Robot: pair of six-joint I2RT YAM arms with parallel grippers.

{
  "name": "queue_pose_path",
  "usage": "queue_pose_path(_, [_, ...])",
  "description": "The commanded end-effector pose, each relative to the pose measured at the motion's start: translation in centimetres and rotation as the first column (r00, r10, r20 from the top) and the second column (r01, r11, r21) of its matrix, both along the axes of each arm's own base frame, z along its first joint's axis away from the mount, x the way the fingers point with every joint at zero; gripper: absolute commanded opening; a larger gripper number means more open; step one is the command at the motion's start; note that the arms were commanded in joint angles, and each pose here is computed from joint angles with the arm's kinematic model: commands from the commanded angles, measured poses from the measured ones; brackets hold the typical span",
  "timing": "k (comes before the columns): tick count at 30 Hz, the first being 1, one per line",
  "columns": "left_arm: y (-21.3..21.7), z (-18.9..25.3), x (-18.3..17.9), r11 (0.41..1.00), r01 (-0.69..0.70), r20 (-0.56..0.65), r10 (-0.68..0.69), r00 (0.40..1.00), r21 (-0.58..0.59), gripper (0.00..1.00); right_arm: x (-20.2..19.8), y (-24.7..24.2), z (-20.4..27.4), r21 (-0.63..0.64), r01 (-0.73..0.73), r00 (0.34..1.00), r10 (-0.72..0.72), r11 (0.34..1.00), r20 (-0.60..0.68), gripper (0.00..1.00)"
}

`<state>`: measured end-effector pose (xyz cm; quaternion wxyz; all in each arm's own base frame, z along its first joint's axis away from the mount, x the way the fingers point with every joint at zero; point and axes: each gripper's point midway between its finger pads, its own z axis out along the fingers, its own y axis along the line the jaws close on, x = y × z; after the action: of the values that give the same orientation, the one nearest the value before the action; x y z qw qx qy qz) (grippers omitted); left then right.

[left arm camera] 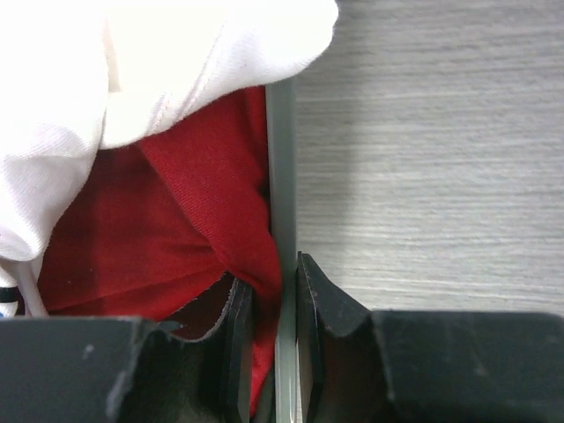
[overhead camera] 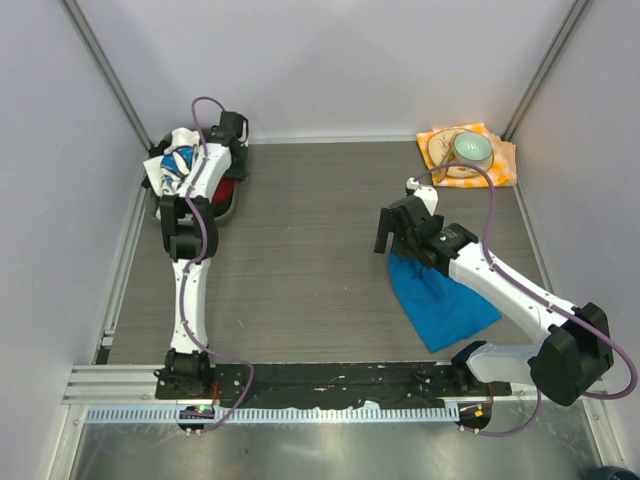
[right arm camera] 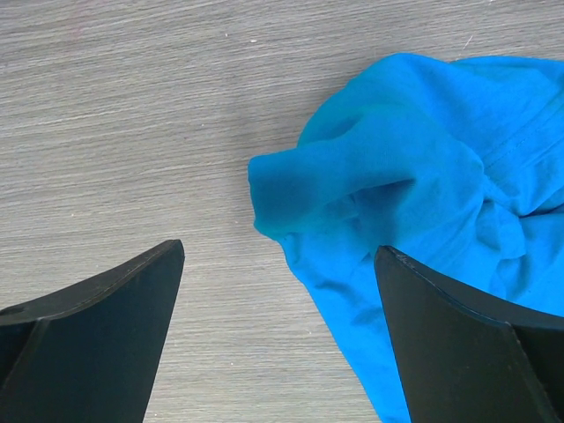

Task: Fold and stack the t-shirts

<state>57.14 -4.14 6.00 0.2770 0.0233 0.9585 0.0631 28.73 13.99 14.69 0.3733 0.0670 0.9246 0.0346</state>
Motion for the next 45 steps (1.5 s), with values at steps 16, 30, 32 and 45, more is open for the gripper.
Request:
queue_pose_path(16, [9.8, 0.6, 2.2, 0.972, -0.161, 0.052, 0.172, 0.984, -0.173, 0.12, 0.3, 1.3, -0.6, -0.009, -0.023, 1.0, 0.023, 1.0, -0.004, 0.96])
queue_pose_path(30, [5.8, 11.6, 1.1, 0.955, -0.14, 0.21, 0.198, 0.957, -0.263, 1.0, 1.1, 2.1, -0.3, -0.046, -0.033, 0.999, 0.034, 0.998, 0.02, 0.97])
queue_pose_path(32, [5.1, 14.4, 0.3, 0.96, -0.133, 0.261, 0.198, 0.945, -0.246, 1.0, 1.3, 2.0, -0.1, -0.053, -0.029, 0.999, 0.03, 0.998, 0.022, 0.98])
queue_pose_path(45, [-10.6, 19.5, -11.5, 0.966, -0.032, 0.267, 0.103, 0.958, -0.256, 1.0, 3.5, 0.4, 1.2, -0.226, 0.047, 0.999, -0.042, 0.973, 0.025, 0.98])
